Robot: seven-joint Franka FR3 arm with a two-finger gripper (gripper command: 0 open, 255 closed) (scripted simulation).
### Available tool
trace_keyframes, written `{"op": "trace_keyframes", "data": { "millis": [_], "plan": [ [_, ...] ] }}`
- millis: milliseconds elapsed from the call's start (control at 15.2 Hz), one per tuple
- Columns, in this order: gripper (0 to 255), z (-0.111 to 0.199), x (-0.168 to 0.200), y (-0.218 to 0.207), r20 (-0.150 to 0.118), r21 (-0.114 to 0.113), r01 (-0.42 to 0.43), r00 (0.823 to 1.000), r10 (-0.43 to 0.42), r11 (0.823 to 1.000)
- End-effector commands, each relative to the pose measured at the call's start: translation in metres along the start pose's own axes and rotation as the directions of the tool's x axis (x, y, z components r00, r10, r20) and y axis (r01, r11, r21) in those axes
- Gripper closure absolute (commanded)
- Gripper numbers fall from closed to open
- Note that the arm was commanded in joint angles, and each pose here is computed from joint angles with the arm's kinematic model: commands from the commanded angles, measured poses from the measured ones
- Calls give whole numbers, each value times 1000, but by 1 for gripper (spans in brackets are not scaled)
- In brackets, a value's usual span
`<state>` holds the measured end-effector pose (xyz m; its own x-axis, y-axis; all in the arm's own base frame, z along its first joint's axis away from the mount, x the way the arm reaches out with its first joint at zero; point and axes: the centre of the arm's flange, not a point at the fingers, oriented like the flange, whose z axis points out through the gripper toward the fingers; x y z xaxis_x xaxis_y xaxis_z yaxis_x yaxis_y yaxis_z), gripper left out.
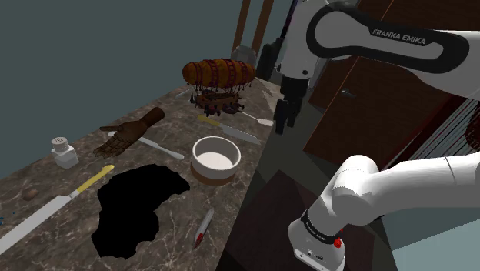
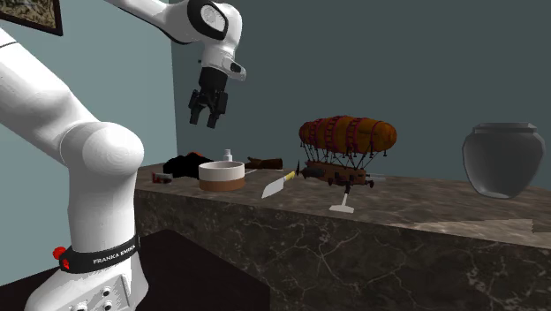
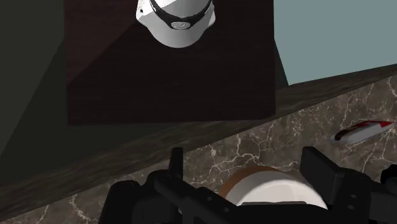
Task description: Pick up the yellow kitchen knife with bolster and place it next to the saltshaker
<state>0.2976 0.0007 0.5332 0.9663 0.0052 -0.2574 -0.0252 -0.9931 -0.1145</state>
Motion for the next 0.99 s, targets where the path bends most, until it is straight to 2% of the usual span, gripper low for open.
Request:
{"op": "trace_keyframes", "data": {
  "millis": [0,462,924],
  "plan": [
    [0,0,0,0,0,0,0,1000,0,1000],
    [0,31,72,32,-38,-45,86,995,-88,995],
    [0,58,147,59,-71,-92,170,982,-177,981]
  ]
}}
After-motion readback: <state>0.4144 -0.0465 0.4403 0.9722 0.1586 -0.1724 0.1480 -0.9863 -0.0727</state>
